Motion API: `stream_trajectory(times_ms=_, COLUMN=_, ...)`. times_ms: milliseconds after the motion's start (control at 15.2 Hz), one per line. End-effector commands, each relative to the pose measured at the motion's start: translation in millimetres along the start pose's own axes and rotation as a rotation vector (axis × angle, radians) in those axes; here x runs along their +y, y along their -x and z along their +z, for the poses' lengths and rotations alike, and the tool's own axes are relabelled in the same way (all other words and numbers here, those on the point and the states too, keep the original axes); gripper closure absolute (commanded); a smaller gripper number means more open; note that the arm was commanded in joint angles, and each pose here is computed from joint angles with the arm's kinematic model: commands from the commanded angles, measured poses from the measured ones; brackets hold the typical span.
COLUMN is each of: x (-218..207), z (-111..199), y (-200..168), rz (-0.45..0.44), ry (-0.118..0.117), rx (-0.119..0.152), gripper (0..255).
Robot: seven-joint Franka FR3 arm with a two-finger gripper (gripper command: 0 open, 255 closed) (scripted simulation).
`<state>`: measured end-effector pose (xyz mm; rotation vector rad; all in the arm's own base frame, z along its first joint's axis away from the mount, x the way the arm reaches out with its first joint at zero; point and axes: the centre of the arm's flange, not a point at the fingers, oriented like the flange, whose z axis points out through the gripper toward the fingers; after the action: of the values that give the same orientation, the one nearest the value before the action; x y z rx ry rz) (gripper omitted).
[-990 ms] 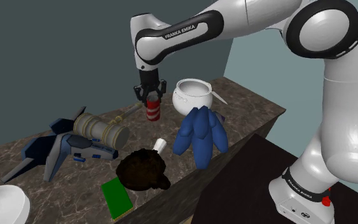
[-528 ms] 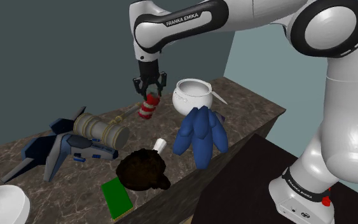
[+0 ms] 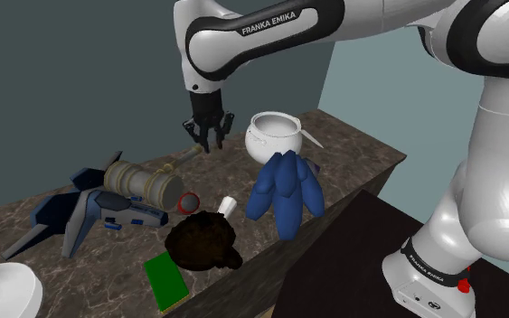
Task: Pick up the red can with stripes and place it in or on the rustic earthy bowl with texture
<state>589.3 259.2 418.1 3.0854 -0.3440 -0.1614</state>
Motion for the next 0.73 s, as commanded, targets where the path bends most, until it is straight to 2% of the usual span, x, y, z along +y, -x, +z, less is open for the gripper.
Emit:
stream_trajectory(times_ms=0, x=-4.6, z=11.4, y=0.5, rz=-0.007, ry=-0.011, rx=0.006, gripper=0)
stream_trajectory(times_ms=660, x=-59.4, z=123.1, y=6.2, rz=-0.083, ry=-0.122, rx=0.063, gripper=0)
